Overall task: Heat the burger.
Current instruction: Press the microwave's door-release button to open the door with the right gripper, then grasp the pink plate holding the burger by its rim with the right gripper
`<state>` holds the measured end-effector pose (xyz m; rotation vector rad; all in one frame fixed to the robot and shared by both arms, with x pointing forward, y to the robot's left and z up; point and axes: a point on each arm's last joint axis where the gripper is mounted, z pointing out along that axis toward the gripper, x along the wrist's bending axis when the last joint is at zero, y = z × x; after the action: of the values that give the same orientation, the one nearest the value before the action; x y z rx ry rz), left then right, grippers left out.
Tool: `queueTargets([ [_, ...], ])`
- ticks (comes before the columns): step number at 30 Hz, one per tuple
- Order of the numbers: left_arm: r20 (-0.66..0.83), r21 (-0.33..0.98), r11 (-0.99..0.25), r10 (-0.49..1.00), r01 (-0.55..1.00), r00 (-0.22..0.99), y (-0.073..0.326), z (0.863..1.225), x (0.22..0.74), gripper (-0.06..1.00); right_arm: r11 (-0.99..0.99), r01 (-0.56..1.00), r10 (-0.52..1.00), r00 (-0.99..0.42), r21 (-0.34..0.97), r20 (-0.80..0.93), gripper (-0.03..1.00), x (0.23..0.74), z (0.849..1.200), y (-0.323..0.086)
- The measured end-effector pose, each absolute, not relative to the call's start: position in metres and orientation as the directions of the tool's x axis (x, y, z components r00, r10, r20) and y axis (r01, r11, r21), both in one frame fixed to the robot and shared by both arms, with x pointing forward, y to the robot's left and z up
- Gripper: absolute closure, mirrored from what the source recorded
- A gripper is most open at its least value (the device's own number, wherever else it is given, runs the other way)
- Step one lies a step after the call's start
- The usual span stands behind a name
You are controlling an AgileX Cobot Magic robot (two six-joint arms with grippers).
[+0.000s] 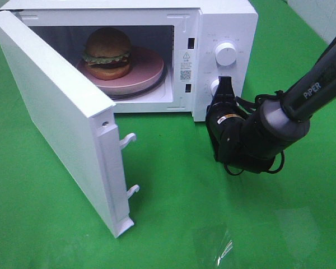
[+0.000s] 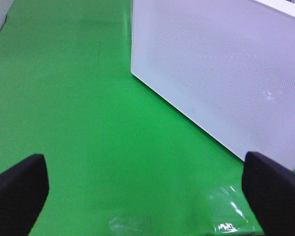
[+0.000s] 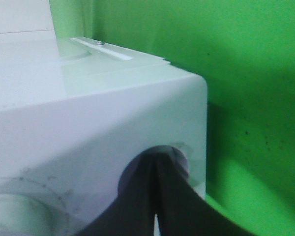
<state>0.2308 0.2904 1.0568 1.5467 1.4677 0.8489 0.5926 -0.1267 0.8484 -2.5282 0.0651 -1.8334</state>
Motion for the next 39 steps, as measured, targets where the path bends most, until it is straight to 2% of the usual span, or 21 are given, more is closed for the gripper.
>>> queueTargets([
  [22, -0.065, 0.898, 0.017, 0.994, 0.440, 0.093, 0.290, 1.057, 0.231, -0.04, -0.994, 0.103, 0.006, 0.340, -0.031, 0.941, 0.96, 0.573, 0.867, -0.141],
  [29, -0.065, 0.898, 0.017, 0.994, 0.440, 0.093, 0.290, 1.057, 0.231, -0.04, -0.985, 0.173, 0.064, 0.432, -0.013, 0.900, 0.96, 0.560, 0.872, -0.143],
  [35, -0.065, 0.898, 0.017, 0.994, 0.440, 0.093, 0.290, 1.057, 0.231, -0.04, -0.961, 0.271, 0.190, 0.488, 0.059, 0.852, 0.96, 0.551, 0.879, -0.141],
  [37, -0.065, 0.898, 0.017, 0.994, 0.440, 0.093, 0.290, 1.057, 0.231, -0.04, -0.919, 0.362, 0.323, 0.467, 0.156, 0.823, 0.95, 0.548, 0.891, -0.140],
  [38, -0.065, 0.898, 0.017, 0.994, 0.440, 0.093, 0.290, 1.057, 0.231, -0.04, -0.919, 0.362, 0.323, 0.467, 0.156, 0.823, 0.95, 0.548, 0.891, -0.140],
  [39, -0.065, 0.898, 0.017, 0.994, 0.440, 0.093, 0.290, 1.057, 0.231, -0.04, -0.891, 0.409, 0.388, 0.456, 0.199, 0.801, 0.95, 0.545, 0.896, -0.140],
])
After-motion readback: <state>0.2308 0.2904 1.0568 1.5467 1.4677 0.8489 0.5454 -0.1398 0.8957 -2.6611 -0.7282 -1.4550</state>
